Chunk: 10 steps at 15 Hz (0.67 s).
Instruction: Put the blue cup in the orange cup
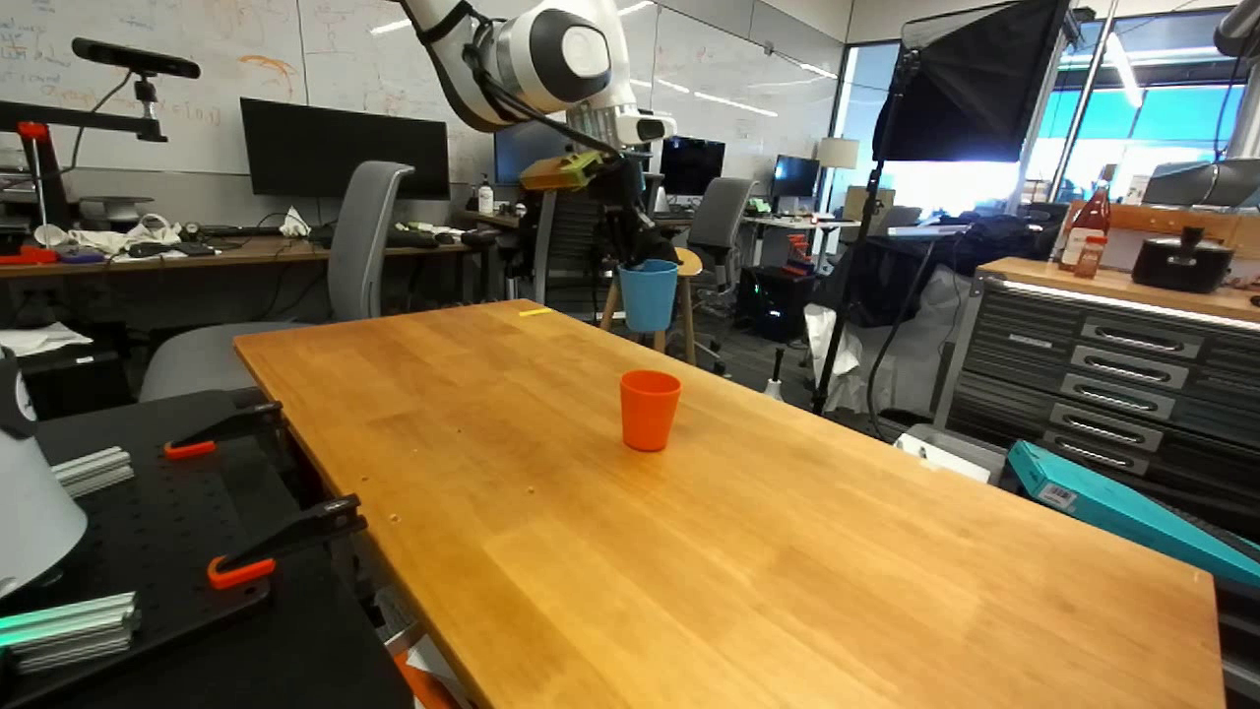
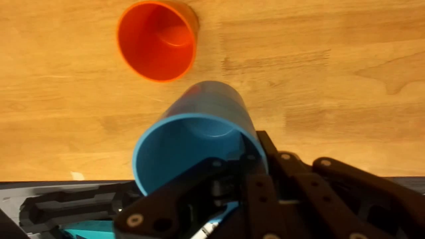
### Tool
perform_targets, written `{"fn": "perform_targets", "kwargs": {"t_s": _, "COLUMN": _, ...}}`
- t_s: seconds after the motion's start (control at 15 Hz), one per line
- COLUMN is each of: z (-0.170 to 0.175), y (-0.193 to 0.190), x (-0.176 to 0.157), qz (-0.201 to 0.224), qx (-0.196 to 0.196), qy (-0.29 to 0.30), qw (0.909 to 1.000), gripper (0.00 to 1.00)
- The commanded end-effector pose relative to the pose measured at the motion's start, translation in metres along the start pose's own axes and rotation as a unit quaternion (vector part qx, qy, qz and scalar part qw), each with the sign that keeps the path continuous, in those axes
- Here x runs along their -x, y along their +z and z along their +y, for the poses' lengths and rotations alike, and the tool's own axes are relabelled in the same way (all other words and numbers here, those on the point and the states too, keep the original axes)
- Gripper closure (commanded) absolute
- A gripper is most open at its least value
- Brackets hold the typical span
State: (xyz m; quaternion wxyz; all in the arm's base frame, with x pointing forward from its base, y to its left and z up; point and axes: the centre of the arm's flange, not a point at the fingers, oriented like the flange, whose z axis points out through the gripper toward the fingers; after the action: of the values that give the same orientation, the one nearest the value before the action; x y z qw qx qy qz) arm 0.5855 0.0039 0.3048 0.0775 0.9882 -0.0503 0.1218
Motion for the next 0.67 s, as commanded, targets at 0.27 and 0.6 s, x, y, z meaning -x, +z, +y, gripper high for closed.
{"fn": "perform_targets", "kwargs": {"t_s": 0.27, "z": 0.034, "y": -0.004, "x": 0.005, "qz": -0.026, "qx": 0.027, "qy": 0.028, "qw": 0.9989, "gripper": 0.97}}
{"fn": "perform_targets", "kwargs": {"t_s": 0.6, "z": 0.038, "y": -0.001, "x": 0.014, "qz": -0.051, "qx": 0.035, "qy": 0.030, "qw": 0.9976, "gripper": 0.97}}
